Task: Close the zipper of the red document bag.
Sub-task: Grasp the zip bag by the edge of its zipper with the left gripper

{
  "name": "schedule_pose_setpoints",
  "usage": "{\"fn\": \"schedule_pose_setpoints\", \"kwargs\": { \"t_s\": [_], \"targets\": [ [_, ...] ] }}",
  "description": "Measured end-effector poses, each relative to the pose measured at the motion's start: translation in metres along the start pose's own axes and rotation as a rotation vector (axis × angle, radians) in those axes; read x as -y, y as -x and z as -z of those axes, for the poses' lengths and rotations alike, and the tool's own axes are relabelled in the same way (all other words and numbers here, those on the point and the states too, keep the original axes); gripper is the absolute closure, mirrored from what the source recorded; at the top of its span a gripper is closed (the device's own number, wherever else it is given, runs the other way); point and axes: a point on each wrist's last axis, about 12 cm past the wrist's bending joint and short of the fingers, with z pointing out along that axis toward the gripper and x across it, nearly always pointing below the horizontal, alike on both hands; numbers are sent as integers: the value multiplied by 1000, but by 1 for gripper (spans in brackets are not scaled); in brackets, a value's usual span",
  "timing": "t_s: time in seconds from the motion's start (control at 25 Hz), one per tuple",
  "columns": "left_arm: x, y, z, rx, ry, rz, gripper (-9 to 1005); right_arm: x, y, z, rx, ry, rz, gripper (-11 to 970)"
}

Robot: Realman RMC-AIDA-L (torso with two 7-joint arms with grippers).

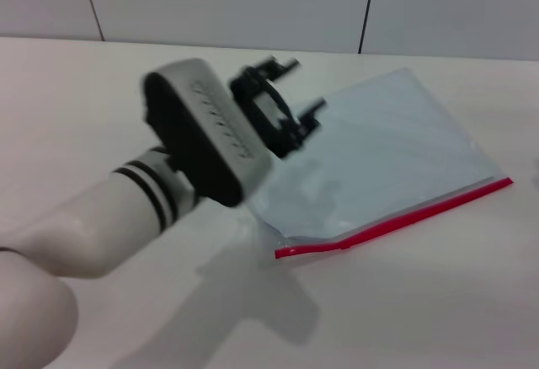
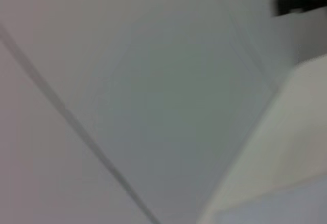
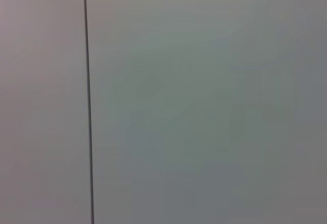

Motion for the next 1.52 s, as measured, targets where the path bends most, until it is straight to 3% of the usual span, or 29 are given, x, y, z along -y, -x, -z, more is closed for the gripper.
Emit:
{"fn": "schedule_pose_setpoints", "kwargs": {
  "t_s": [0.28, 0.44, 0.8, 1.04, 1.52],
  "targets": [
    [25, 39, 6, -103, -296, -35, 432, 0, 0, 0, -2, -1, 0, 94],
    [31, 53, 11, -190, -394, -33, 430, -1, 0, -1, -1, 2, -1, 93],
    [31, 59, 12, -408, -417, -91, 436, -1, -1, -3, -9, 1, -2, 94],
    [40, 59, 12, -483, -492, -153, 435, -1, -1, -3, -9, 2, -3, 94],
    [46, 45, 7, -559, -534, -209, 436, -1, -1, -3, -9, 1, -4, 94]
  ]
}}
